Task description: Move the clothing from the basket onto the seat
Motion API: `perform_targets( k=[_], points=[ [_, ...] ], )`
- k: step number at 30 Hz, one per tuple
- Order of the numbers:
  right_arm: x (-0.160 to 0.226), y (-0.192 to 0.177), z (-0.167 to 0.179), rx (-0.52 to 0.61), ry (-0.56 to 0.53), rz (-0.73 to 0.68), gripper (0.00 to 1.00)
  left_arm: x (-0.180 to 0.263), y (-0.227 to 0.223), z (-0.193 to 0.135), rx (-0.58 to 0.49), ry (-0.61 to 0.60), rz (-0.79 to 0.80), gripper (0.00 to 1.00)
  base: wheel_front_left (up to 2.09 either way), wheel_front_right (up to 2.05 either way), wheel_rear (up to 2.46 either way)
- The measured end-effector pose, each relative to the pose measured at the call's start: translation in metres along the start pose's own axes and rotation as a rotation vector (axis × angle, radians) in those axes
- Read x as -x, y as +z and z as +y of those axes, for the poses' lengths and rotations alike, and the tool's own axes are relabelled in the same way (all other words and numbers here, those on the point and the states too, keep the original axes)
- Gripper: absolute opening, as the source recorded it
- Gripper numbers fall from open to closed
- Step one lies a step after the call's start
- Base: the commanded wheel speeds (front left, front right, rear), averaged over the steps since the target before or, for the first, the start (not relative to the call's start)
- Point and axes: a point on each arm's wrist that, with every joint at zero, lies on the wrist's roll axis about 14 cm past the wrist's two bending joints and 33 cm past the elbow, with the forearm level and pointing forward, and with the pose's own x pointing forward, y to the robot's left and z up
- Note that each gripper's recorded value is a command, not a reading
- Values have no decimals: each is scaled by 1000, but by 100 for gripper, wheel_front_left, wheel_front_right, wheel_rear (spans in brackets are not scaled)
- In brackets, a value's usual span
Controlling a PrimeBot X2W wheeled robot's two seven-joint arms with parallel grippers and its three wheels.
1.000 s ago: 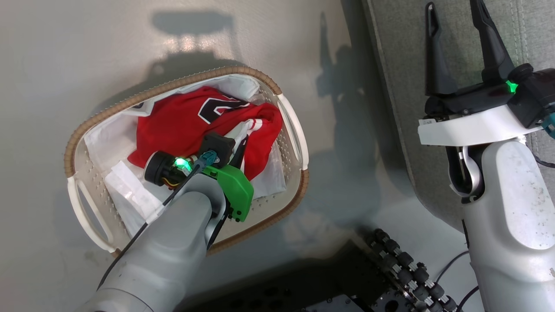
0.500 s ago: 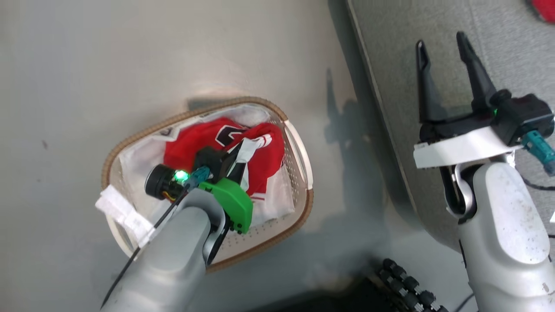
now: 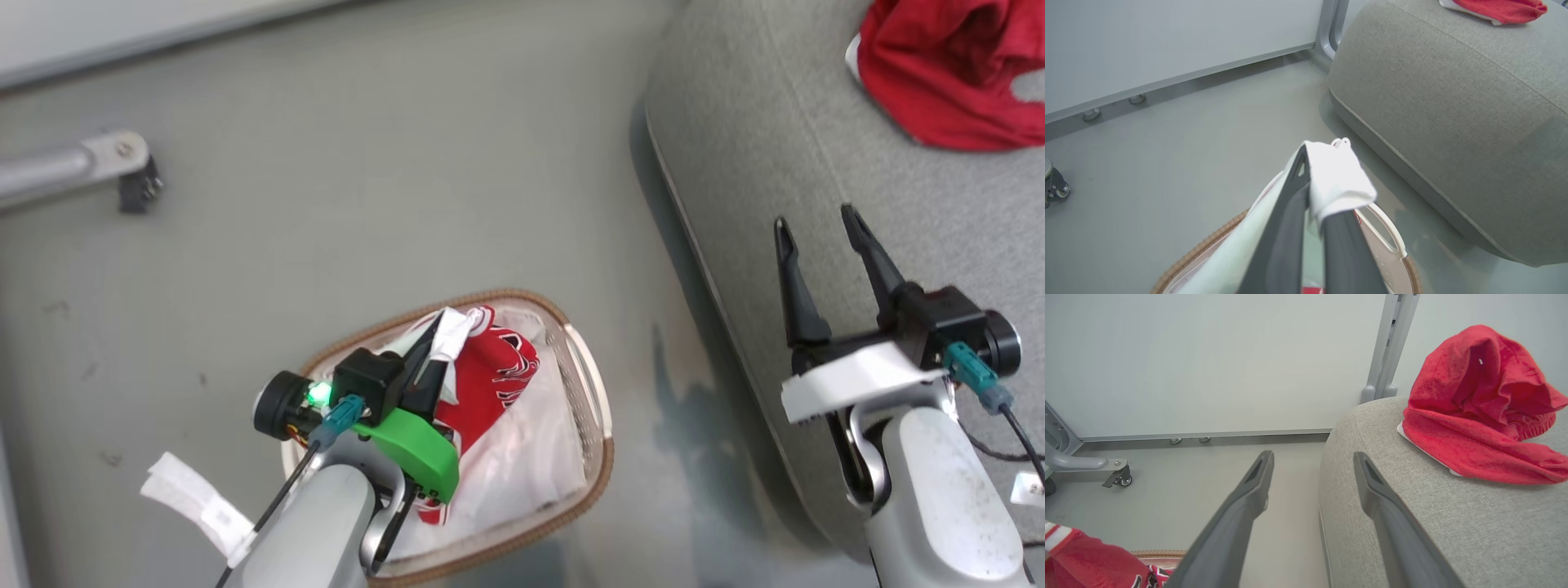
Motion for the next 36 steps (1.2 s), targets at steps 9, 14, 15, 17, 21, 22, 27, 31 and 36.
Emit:
perform_targets(
  k=[9, 14, 15, 17, 21, 22, 27, 31, 36],
  points=[
    [36, 33, 11, -9, 22, -66, 100, 45, 106, 5, -270, 25, -243, 0, 0, 0, 0],
    [50, 56, 26, -17, 65, -127, 100, 73, 174, 8, -430, 55, -380, 0, 0, 0, 0],
    [52, 62, 29, -17, 73, -142, 100, 78, 187, 7, -465, 59, -405, 0, 0, 0, 0],
    [55, 74, 34, -21, 88, -177, 100, 88, 214, 2, -522, 64, -454, 0, 0, 0, 0],
    [60, 99, 50, -24, 134, -247, 100, 107, 271, -14, -631, 63, -562, 0, 0, 0, 0],
    [61, 103, 54, -23, 147, -260, 100, 111, 282, -18, -652, 64, -583, 0, 0, 0, 0],
    [65, 118, 73, -17, 204, -300, 100, 126, 320, -30, -722, 70, -645, 0, 0, 0, 0],
    [65, 127, 86, -8, 244, -325, 100, 126, 335, -36, -744, 62, -663, 0, 0, 0, 0],
    [66, 136, 108, 6, 311, -348, 100, 124, 346, -45, -772, 42, -677, 0, 0, 0, 0]
  ],
)
